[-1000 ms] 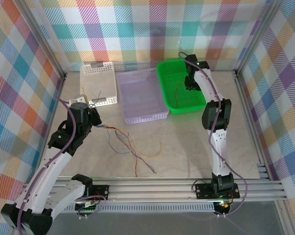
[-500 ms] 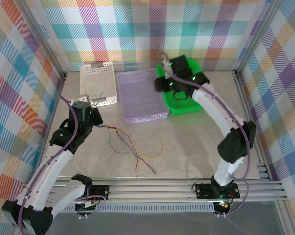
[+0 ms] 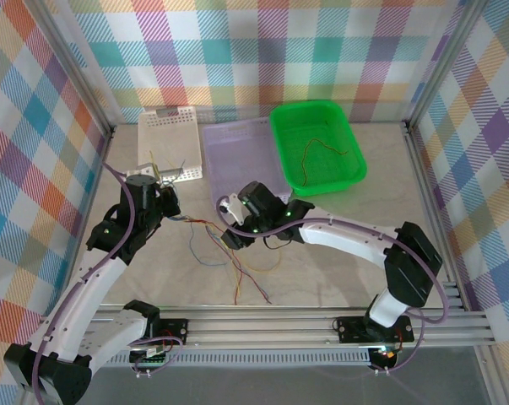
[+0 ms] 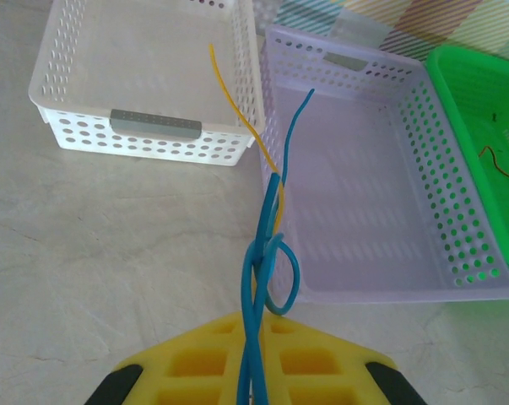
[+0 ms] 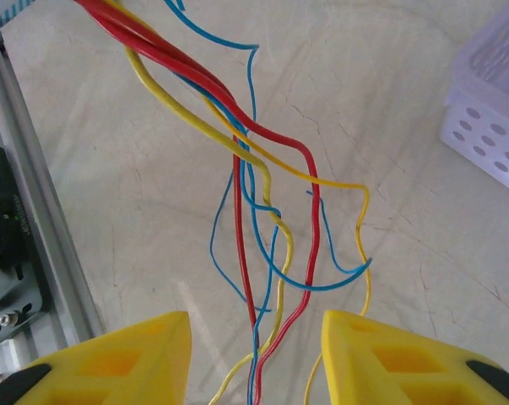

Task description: Untangle the cables

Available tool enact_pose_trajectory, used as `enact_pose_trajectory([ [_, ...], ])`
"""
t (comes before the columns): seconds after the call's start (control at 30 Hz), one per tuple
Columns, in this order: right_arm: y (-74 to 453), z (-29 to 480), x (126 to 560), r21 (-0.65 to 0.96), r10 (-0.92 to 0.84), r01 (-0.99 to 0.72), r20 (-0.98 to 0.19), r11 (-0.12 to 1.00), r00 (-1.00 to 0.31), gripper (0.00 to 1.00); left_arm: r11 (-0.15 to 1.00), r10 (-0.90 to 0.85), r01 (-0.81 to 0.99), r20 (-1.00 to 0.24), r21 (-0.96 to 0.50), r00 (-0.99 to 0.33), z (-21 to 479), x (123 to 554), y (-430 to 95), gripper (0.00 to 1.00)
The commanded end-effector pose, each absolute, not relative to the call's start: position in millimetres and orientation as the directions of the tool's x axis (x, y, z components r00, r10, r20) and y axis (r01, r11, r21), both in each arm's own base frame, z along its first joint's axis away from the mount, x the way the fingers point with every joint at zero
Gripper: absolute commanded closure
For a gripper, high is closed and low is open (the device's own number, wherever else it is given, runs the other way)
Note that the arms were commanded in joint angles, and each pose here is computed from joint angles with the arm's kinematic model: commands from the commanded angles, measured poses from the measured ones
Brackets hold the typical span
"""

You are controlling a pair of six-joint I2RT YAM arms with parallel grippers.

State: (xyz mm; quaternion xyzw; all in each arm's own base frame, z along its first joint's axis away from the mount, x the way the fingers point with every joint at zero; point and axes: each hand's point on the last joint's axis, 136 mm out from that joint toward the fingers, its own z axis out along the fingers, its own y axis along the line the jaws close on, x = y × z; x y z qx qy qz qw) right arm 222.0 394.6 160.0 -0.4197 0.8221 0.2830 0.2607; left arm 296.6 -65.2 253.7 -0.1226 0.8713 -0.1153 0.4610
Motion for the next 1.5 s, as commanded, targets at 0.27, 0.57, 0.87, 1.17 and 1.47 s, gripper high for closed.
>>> enact_pose_trajectory([
  [0.27,408.8,134.7,246.8,0.237,-0.484,-0.797,-0.688,0.555,-0.541,0.56,0.931,-0.342,-0.069,-0.793,-0.358,-0.505,270.1,300.6,-68.8,1.00],
  [0.57,414.7,119.0,249.2,0.247,-0.487,-0.784,-0.666,0.570,-0.565,0.58,0.930,-0.342,-0.056,-0.798,-0.364,-0.495,273.5,299.3,-69.7,1.00],
  [0.87,424.3,117.3,238.4,0.301,-0.471,-0.788,-0.667,0.538,-0.577,0.60,0.927,-0.344,-0.046,-0.797,-0.371,-0.496,273.7,298.5,-71.4,1.00],
  [1.17,421.3,118.5,235.6,0.271,-0.476,-0.794,-0.680,0.544,-0.558,0.87,0.929,-0.343,-0.051,-0.800,-0.367,-0.492,274.7,297.6,-69.7,1.00],
  [1.47,388.6,134.3,248.7,0.128,-0.479,-0.775,-0.720,0.619,-0.502,1.00,0.933,-0.341,-0.069,-0.805,-0.354,-0.485,275.0,297.3,-65.5,1.00],
])
